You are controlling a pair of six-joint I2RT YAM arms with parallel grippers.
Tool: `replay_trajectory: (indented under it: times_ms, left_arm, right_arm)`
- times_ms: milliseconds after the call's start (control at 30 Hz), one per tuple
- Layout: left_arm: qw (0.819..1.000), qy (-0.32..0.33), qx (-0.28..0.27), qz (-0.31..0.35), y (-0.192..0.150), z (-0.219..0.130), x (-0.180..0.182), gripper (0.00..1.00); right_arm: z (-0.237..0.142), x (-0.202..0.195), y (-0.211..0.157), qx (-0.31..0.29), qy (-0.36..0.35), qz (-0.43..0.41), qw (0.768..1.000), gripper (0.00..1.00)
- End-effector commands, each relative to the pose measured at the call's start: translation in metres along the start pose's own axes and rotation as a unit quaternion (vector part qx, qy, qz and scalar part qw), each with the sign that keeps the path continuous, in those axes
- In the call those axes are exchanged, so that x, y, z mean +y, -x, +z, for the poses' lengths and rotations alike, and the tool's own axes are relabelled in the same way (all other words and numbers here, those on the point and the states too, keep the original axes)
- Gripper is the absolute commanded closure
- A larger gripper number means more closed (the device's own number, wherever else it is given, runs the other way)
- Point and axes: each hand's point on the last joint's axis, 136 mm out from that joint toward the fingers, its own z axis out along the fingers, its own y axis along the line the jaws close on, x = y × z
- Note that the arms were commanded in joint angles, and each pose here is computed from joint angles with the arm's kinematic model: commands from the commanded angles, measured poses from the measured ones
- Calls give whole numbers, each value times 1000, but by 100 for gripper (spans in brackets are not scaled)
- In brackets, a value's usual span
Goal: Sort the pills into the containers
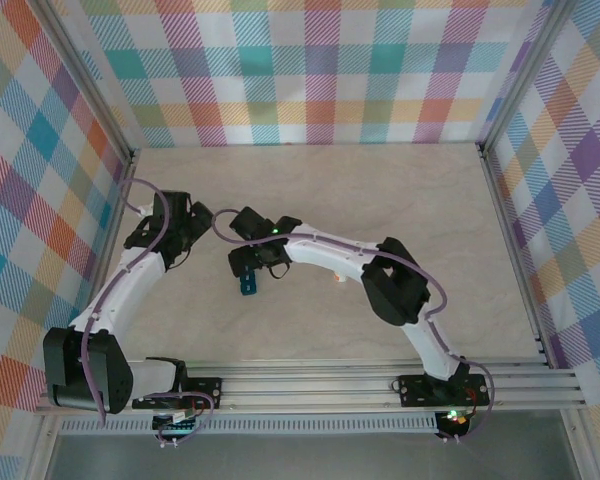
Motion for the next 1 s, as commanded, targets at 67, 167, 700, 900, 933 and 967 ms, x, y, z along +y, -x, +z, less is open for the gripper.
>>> replay_trajectory:
  times_ms: [67, 167, 700, 900, 933, 967]
  left_arm:
    - [999, 15, 10, -42, -6, 4, 18, 0]
    - [999, 12, 19, -45, -14, 7, 20, 0]
    - [999, 0, 23, -41, -17, 4, 20, 0]
    - [999, -13, 25, -37, -18, 1, 16, 0]
    - [999, -16, 24, -36, -17, 0, 15, 0]
    - [999, -19, 22, -35, -16, -2, 15, 0]
  right_arm:
    - [10, 2, 2, 13, -27, -19, 999, 1]
    - [19, 4, 3, 17, -30, -22, 999, 1]
    - [41, -3, 9, 15, -69, -41, 997, 1]
    - [37, -18, 7, 19, -88, -36, 995, 1]
    - [35, -21, 8, 18, -90, -35, 995, 1]
    - [34, -23, 7, 17, -92, -34, 995, 1]
